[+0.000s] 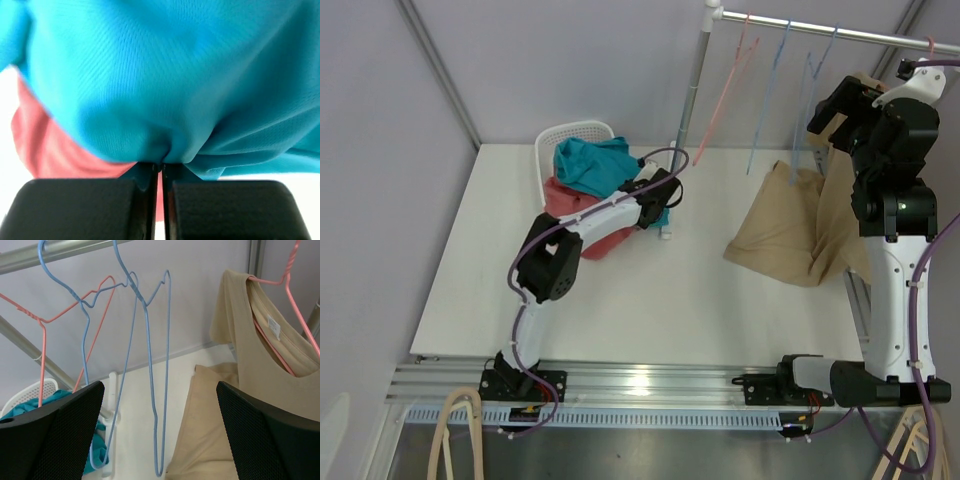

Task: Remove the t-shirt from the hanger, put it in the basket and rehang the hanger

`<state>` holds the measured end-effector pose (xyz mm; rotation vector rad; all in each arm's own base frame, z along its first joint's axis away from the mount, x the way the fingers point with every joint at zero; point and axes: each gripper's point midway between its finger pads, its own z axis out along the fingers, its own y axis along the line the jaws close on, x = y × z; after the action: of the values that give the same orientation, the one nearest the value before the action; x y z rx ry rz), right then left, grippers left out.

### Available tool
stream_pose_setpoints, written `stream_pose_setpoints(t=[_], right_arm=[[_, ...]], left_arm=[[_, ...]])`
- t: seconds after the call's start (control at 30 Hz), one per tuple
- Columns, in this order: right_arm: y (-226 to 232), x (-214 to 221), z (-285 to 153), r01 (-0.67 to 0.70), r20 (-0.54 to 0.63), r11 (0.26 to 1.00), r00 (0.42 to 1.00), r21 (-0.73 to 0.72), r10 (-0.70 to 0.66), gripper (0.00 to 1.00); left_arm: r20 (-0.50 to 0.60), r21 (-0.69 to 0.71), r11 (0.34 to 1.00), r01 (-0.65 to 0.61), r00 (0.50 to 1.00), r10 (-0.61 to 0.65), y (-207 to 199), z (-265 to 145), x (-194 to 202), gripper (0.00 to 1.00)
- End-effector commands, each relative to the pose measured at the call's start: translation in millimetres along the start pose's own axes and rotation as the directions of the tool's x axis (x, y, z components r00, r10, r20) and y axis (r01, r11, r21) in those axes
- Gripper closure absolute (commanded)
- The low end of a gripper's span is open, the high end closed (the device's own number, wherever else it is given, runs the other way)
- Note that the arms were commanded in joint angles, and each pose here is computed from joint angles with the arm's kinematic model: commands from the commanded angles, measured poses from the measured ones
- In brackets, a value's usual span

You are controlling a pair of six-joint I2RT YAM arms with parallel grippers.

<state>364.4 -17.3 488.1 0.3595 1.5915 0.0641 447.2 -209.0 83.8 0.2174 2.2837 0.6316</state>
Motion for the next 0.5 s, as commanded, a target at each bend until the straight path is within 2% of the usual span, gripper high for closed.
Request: stream_pose_setpoints(t=[0.0, 0.17, 0.2, 0.27, 0.33, 0.4, 0.43, 0.47], right_arm=[[6, -14, -6, -0.024, 0.047, 0.999, 0.999, -0.033, 0.025, 0.00], [6, -13, -4, -0.025, 0.044, 0.999, 0.999, -0.037, 0.027, 0.01], [7, -12, -4, -0.026, 0.043, 0.999, 0.999, -0.040, 0.028, 0.01], [8, -14, -5, -0.028, 0.046, 0.999, 0.998, -0.045, 0.031, 0.00], [9, -14, -6, -0.027, 0.044, 0.999, 0.999, -0.048, 0.029, 0.00], [10, -16, -9, -0.027, 0.046, 0.998, 0.998, -0.055, 0.030, 0.01], [10, -14, -8, -0.026, 0.042, 0.998, 0.999, -0.055, 0.029, 0.01], [10, -15, -9, -0.025, 0.043, 0.998, 0.999, -0.056, 0.027, 0.01]], left_arm=[[0.163, 0.017, 0.989, 0.149, 0.975, -0.150, 61, -53, -70, 0.99], [0.232, 0.131, 0.965, 0.226, 0.940, -0.252, 83, -94, -109, 0.99], [0.262, 0.138, 0.953, 0.269, 0.918, -0.297, 98, -103, -128, 0.99], [0.237, 0.125, 0.956, 0.265, 0.928, -0.288, 105, -95, -130, 0.99], [0.265, 0.123, 0.928, 0.353, 0.889, -0.373, 139, -98, -160, 0.99], [0.262, 0.105, 0.921, 0.376, 0.883, -0.390, 156, -78, -171, 0.99], [0.299, 0.121, 0.901, 0.416, 0.851, -0.433, 173, -84, -190, 0.99], [0.289, 0.094, 0.908, 0.407, 0.862, -0.417, 171, -67, -188, 0.99]])
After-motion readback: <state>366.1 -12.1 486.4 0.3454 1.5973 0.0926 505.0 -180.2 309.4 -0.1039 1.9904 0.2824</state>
